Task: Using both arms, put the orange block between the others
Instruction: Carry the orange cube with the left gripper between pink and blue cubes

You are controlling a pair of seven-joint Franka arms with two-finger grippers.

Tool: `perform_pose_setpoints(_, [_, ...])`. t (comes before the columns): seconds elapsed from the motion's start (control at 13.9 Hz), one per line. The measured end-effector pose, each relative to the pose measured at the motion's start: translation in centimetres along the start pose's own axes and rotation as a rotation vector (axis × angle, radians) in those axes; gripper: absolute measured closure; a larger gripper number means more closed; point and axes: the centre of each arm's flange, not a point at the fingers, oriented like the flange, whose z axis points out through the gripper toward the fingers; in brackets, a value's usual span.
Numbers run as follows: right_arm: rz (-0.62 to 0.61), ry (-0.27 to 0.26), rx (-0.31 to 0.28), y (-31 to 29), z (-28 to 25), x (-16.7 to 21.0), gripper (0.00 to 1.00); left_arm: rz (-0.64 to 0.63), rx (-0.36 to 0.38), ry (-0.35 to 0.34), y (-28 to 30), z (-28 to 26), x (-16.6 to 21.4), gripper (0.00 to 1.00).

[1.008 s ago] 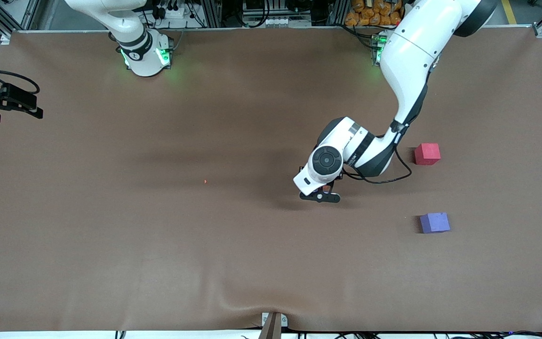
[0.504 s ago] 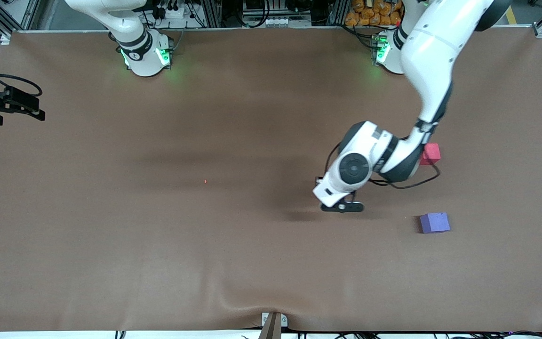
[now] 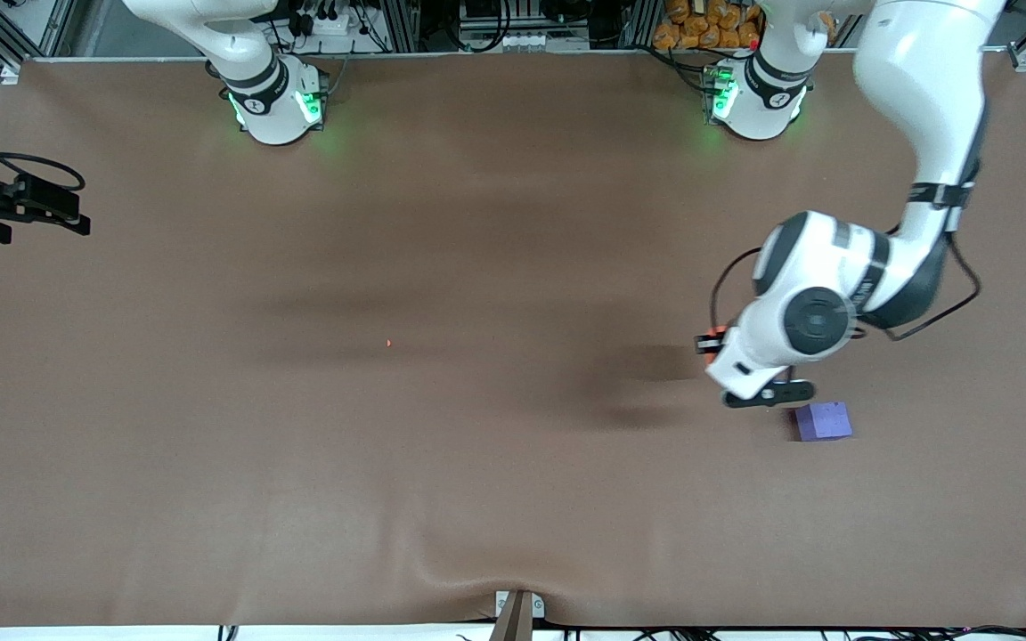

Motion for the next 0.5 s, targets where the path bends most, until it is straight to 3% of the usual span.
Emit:
perform_pose_setpoints(0.29, [0.001, 0.0, 0.0, 0.0, 0.0, 0.0, 0.0, 0.007, -0.03, -0.026, -9.3, 3.4, 1.2, 0.43])
perform_pose_setpoints(0.5, [0.001, 0.0, -0.001, 0.1, 0.0, 0.0, 0.0, -0.013, -0.05, -0.011, -11.7, 6.5, 0.7, 0.43])
